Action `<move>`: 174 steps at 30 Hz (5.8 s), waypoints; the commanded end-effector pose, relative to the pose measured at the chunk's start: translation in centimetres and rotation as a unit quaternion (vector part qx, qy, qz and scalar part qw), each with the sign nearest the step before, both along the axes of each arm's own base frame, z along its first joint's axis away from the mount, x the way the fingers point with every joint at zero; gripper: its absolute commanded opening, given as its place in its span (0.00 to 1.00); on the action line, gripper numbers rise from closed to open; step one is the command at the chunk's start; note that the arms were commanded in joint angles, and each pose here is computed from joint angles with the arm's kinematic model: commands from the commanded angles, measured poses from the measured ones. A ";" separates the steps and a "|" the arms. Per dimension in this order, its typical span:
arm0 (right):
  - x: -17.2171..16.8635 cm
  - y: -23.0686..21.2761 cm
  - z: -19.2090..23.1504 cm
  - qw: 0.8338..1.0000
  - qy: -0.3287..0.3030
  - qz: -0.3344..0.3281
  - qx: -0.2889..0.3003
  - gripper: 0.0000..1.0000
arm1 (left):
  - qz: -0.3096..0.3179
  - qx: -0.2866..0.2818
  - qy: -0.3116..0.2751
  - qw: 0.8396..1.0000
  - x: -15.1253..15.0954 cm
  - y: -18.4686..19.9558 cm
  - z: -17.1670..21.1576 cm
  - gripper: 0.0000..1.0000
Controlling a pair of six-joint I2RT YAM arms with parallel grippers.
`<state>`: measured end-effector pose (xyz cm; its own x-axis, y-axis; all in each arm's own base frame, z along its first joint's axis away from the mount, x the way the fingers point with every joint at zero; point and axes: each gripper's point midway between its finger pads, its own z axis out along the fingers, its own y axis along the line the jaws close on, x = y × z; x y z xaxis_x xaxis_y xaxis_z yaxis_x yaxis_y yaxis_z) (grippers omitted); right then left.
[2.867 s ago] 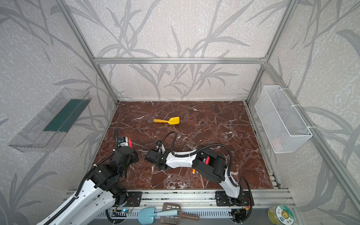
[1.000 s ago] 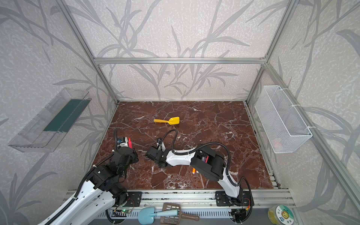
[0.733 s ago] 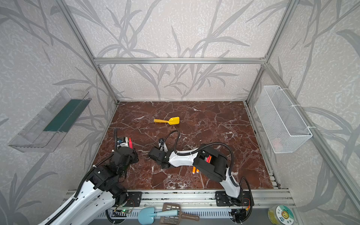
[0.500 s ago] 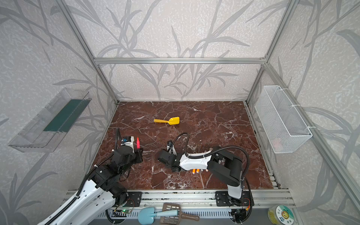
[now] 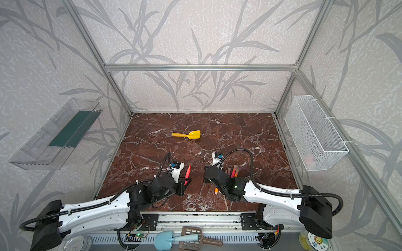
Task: Insert the pens into the pen caps
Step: 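Bring the pale pink cap over the pink marker tip held by the left gripper, then push the pale pink cap down onto the pink marker with both grippers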
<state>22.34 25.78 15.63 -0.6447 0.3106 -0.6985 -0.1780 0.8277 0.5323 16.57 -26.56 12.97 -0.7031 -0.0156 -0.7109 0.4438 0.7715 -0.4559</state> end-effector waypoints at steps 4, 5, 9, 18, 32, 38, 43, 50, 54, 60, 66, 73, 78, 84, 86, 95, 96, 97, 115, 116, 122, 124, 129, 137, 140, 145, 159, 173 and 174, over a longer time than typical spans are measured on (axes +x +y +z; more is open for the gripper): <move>0.0 -3.4 3.1 0.994 -0.039 -0.039 0.094 0.15 | -0.009 -0.058 -0.049 0.997 -0.1 -5.0 3.4 0.00; -0.1 -3.7 3.4 0.993 -0.043 -0.039 0.102 0.15 | -0.014 -0.060 -0.049 0.997 -0.3 -5.4 3.4 0.00; -0.5 -4.2 4.5 0.989 -0.060 -0.037 0.133 0.15 | -0.042 -0.075 -0.042 0.995 -1.0 -7.7 3.2 0.00; -0.7 -2.7 6.2 0.979 -0.071 -0.011 0.192 0.14 | -0.065 -0.081 -0.035 0.994 -1.3 -10.1 2.8 0.00; -0.1 -2.7 5.9 0.979 -0.070 -0.028 0.191 0.11 | -0.064 -0.088 -0.034 0.993 -1.4 -9.8 2.8 0.00; 0.6 -2.9 5.9 0.979 -0.076 -0.049 0.185 0.10 | -0.068 -0.088 -0.031 0.993 -1.6 -9.9 2.7 0.00; 0.9 -3.2 5.9 0.979 -0.081 -0.060 0.177 0.09 | -0.066 -0.088 -0.033 0.993 -1.6 -9.7 2.7 0.00; 0.8 -3.6 5.8 0.979 -0.083 -0.065 0.176 0.08 | -0.062 -0.088 -0.036 0.994 -1.5 -9.2 2.9 0.00; 0.4 -2.8 5.7 0.981 -0.075 -0.041 0.173 0.07 | -0.062 -0.089 -0.038 0.993 -1.5 -9.1 3.0 0.00; 0.3 -2.3 5.3 0.981 -0.068 -0.032 0.179 0.06 | -0.061 -0.088 -0.038 0.994 -1.5 -9.1 3.0 0.00; -0.2 -1.5 5.5 0.980 -0.057 -0.008 0.192 0.04 | -0.041 -0.087 -0.046 0.994 -0.8 -8.8 2.7 0.00; -0.8 -1.1 4.7 0.978 -0.039 0.006 0.205 0.03 | -0.026 -0.085 -0.046 0.995 -0.1 -8.7 3.1 0.00; -1.0 -1.0 4.0 0.978 -0.033 0.010 0.208 0.02 | -0.024 -0.102 -0.038 0.994 0.4 -8.5 3.9 0.00; -1.4 -0.8 3.6 0.976 -0.046 0.029 0.213 0.08 | -0.055 -0.161 -0.023 0.985 0.3 -8.9 5.6 0.00; -1.3 -1.0 3.4 0.976 -0.050 0.026 0.209 0.10 | -0.068 -0.177 -0.025 0.982 0.0 -9.1 6.4 0.00; -1.3 -1.9 2.5 0.981 -0.055 0.016 0.185 0.22 | -0.076 -0.199 -0.039 0.976 -0.4 -8.3 7.9 0.00; -1.2 -2.2 2.4 0.981 -0.057 0.010 0.184 0.23 | -0.075 -0.198 -0.039 0.977 -0.4 -8.2 7.9 0.00; -1.2 -2.4 2.4 0.981 -0.059 0.006 0.185 0.25 | -0.075 -0.197 -0.040 0.977 -0.4 -8.1 7.8 0.00; -0.7 -4.6 8.4 0.969 -0.145 -0.003 0.202 0.70 | -0.081 -0.144 -0.033 0.986 -0.1 -8.9 5.6 0.00; -0.6 -4.6 8.6 0.969 -0.147 -0.006 0.200 0.71 | -0.084 -0.140 -0.033 0.986 -0.1 -9.1 5.4 0.00; 1.2 -4.3 8.6 0.975 -0.137 -0.022 0.171 0.72 | -0.109 -0.122 -0.036 0.986 -0.7 -10.5 4.8 0.00; 1.7 -3.9 8.6 0.976 -0.132 -0.017 0.171 0.72 | -0.118 -0.117 -0.037 0.985 -0.9 -11.0 4.7 0.00; 2.6 -2.9 7.9 0.979 -0.116 -0.014 0.164 0.59 | -0.127 -0.099 -0.037 0.986 -1.1 -11.5 4.2 0.00; 2.7 -2.3 7.3 0.984 -0.096 -0.001 0.151 0.16 | -0.128 -0.080 -0.037 0.988 -1.0 -11.7 3.4 0.00; 2.3 -2.1 6.9 0.986 -0.079 0.009 0.147 0.07 | -0.121 -0.072 -0.043 0.989 -0.7 -11.5 3.5 0.00; 1.4 -1.3 5.6 0.988 -0.047 0.038 0.139 0.00 | -0.099 -0.057 -0.066 0.991 0.4 -11.2 5.0 0.00; -2.7 1.9 2.9 0.976 0.033 0.045 0.209 0.00 | 0.026 0.019 -0.171 0.985 5.7 -9.4 8.5 0.00; -4.3 1.9 2.8 0.975 -0.066 0.105 0.185 0.00 | -0.045 -0.137 -0.089 0.986 7.0 -7.7 10.5 0.00; -4.3 1.6 2.3 0.978 -0.052 0.095 0.177 0.00 | -0.038 -0.130 -0.093 0.986 7.2 -7.4 10.6 0.00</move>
